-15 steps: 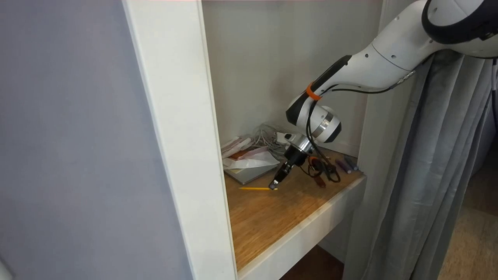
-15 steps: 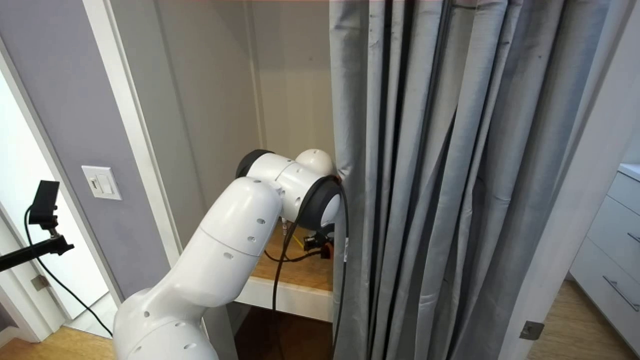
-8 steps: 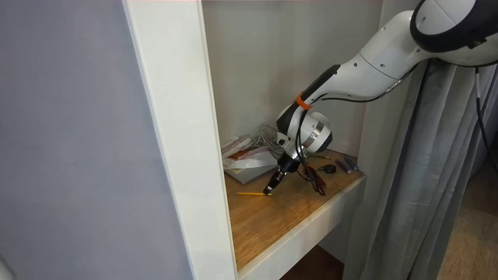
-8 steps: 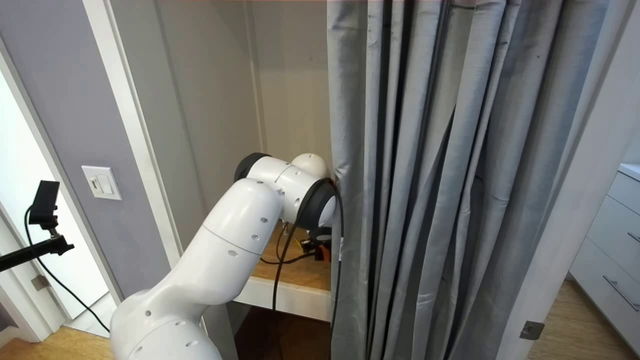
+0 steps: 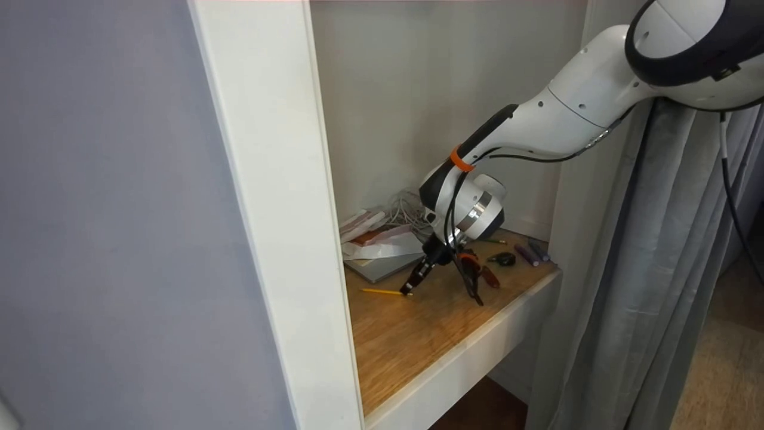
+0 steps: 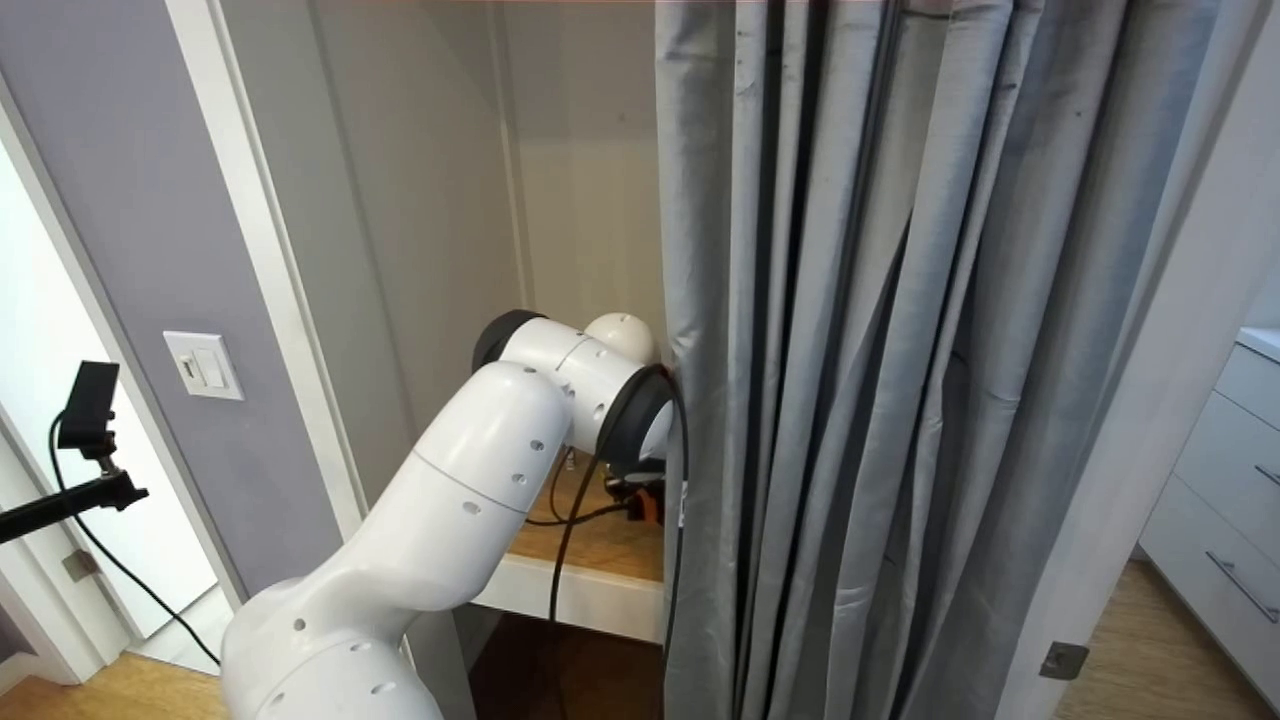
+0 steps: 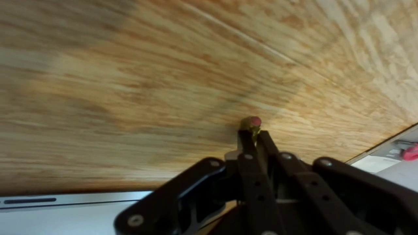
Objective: Move the yellow pencil from the right to the left side of the bench
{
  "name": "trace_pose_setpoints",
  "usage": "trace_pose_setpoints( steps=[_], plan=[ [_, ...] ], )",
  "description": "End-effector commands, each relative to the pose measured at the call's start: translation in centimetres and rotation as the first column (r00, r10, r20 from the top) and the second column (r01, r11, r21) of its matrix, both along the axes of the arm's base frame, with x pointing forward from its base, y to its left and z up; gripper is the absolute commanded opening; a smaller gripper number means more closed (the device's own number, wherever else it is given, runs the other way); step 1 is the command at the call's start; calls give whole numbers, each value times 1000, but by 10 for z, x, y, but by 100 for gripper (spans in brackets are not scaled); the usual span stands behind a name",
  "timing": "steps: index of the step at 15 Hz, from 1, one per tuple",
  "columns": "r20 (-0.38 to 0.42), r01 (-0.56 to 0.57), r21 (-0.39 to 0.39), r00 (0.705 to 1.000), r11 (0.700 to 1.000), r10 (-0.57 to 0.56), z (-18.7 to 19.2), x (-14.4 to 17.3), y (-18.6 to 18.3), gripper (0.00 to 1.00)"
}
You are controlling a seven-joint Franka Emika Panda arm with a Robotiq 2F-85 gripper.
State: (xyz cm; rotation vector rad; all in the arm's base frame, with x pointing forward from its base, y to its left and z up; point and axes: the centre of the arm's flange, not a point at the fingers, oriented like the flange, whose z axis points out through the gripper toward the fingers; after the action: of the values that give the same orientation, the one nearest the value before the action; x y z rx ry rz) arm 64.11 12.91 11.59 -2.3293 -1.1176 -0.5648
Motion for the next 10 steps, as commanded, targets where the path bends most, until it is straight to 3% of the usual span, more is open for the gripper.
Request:
trace_pose_setpoints(
  steps=[1, 2, 3, 8, 10],
  plan=[
    [28, 45, 21, 999, 999, -46, -7, 7, 4, 5],
    [22, 38, 24, 999, 999, -39, -7, 7, 5, 25],
    [23, 32, 25, 999, 999, -32, -6, 7, 7, 34],
    [92, 22, 9, 995, 1000, -22, 23, 3, 4, 67],
    [124, 23, -37, 992, 999, -18, 47, 0, -3, 81]
  ],
)
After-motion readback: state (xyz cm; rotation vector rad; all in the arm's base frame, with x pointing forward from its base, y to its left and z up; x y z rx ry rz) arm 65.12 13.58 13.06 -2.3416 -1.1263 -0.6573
